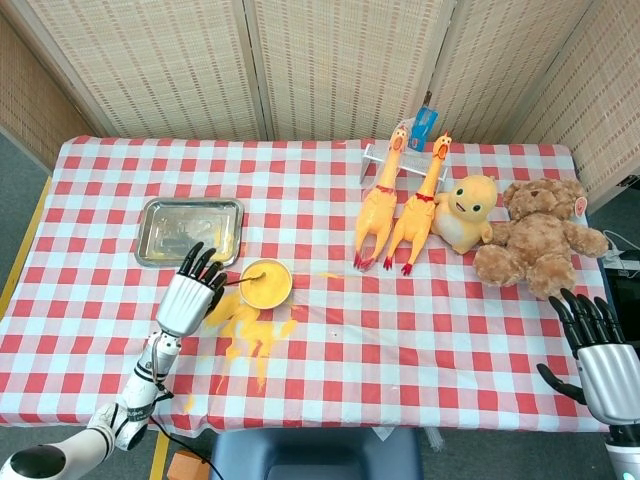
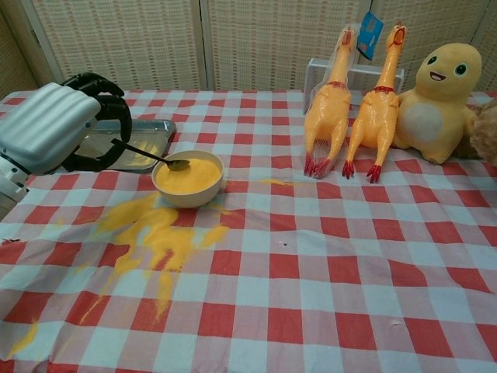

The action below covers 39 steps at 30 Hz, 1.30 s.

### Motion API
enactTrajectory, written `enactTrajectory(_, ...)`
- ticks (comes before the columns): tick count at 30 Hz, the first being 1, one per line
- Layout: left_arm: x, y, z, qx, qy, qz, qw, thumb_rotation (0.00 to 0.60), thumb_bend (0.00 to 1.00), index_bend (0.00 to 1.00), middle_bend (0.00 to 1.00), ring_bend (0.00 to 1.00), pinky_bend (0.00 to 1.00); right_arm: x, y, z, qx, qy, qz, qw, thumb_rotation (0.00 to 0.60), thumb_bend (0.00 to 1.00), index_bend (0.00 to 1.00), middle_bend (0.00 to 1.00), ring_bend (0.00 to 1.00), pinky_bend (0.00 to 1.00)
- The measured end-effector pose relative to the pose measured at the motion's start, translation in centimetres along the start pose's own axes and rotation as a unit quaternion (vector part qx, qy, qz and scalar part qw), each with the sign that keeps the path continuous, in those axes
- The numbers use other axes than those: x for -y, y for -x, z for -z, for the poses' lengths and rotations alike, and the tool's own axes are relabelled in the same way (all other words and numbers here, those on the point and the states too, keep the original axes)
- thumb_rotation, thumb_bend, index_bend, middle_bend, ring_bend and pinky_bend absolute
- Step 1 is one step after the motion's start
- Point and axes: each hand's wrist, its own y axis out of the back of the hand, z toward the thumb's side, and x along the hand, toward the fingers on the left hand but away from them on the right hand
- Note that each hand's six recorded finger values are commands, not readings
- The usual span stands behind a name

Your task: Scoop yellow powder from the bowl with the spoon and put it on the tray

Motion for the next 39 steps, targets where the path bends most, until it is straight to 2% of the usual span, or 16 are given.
enactTrajectory(9, -1.2, 0.3, 0.1, -0.009, 0.023, 0.010, 0.9997, 0.600, 0.66, 0.88, 0.41, 0.19, 0.15, 0.0, -0.2, -0.2, -0.005, 0.002, -0.001, 1.0000, 0.600, 0.11, 0.00, 0.00, 0.00, 0.00)
enactTrajectory(19, -2.4, -0.3, 0.4, -0.019, 0.041, -0.003, 0.9990, 0.600, 0.67, 0.88, 0.41, 0.19, 0.15, 0.0, -0.2, -0.2, -0.005, 0.001, -0.002, 1.0000, 0.600, 0.11, 0.00, 0.00, 0.00, 0.00)
enactTrajectory(32, -3.0, -0.8, -1.2, -0.032, 0.140, 0.030, 0.9891, 0.600, 0.67, 0.88, 0.41, 0.19, 0.15, 0.0, -0.1, -0.1, -0.004, 0.001, -0.002, 1.0000, 0.600, 0.11, 0.00, 0.00, 0.00, 0.00)
enactTrajectory(39, -2.4, -1.0, -0.8, -0.037, 0.131, 0.045, 0.9896, 0.600, 0.67, 0.88, 0.41, 0.19, 0.15, -0.2, -0.2, -0.1, -0.004, 0.002, 0.000, 1.0000, 0.600, 0.11, 0.00, 0.00, 0.00, 0.00)
